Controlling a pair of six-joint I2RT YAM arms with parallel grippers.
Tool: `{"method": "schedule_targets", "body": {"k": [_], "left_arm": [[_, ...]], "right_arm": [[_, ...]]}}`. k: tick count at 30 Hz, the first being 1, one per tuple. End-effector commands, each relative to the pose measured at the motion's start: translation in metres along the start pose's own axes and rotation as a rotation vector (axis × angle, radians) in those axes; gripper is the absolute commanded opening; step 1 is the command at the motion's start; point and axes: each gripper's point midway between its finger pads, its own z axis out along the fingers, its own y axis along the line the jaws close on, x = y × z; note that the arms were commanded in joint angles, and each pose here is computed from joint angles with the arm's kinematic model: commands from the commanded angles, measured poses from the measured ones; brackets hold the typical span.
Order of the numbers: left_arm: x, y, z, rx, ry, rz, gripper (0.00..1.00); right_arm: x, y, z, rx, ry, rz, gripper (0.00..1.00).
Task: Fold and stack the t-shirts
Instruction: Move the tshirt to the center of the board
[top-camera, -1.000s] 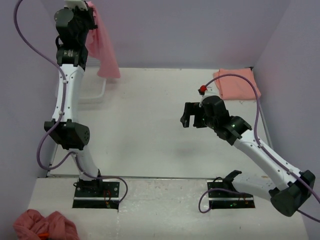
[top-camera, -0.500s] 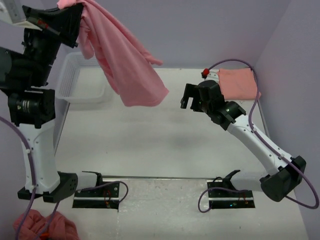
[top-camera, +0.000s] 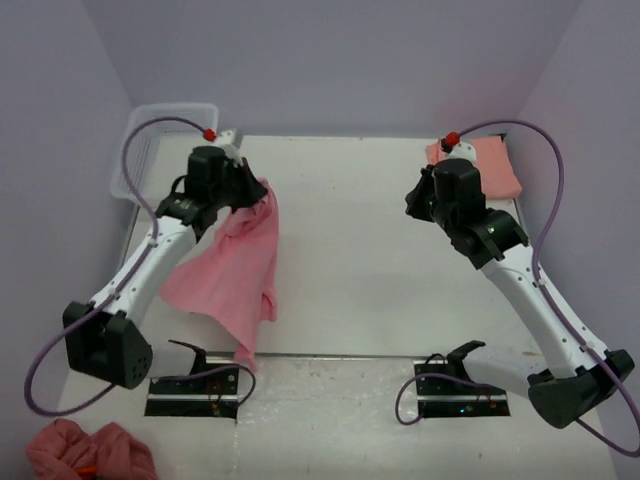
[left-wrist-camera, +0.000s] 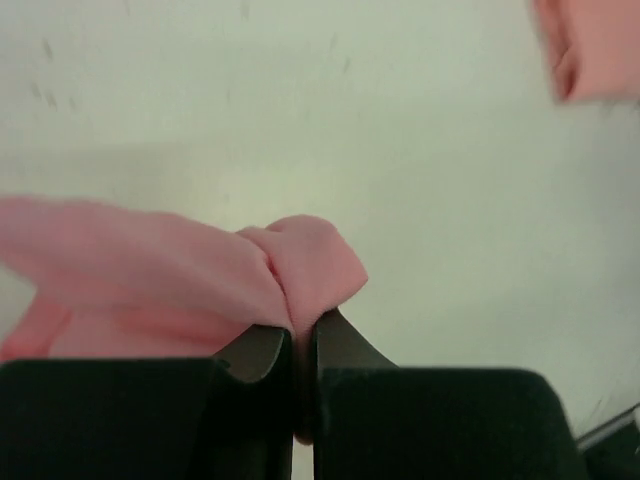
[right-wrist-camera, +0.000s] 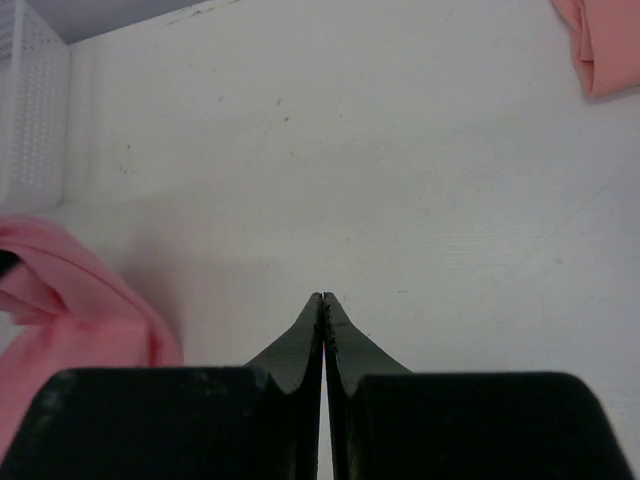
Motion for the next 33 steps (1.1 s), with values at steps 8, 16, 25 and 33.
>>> {"method": "schedule_targets", "body": {"k": [8,16,25,33], "left_arm": [[0.064,-0.020,0.079,-0.036,0.184,0.169,0.00],[-0.013,-0.128,0.059,0.202,0.006,0.230,0.00],[-0.042,-0.263,-0.063,0.510,-0.089,0.225,0.00],[-0.070,-0.213,-0.068,0.251,-0.161,0.247,0.00]], "right_arm": [[-0.017,0.015,-0.018,-0.059,-0.004,-0.021,0.00],[-0.014,0.004,-0.020,-0.024,-0.016,-0.051,0.00],[-0.030,-0.029,-0.034,0.152,-0.115,0.043,0.00],[-0.040,-0.028,-0.035,0.162,-0.150,0.077,0.00]]}}
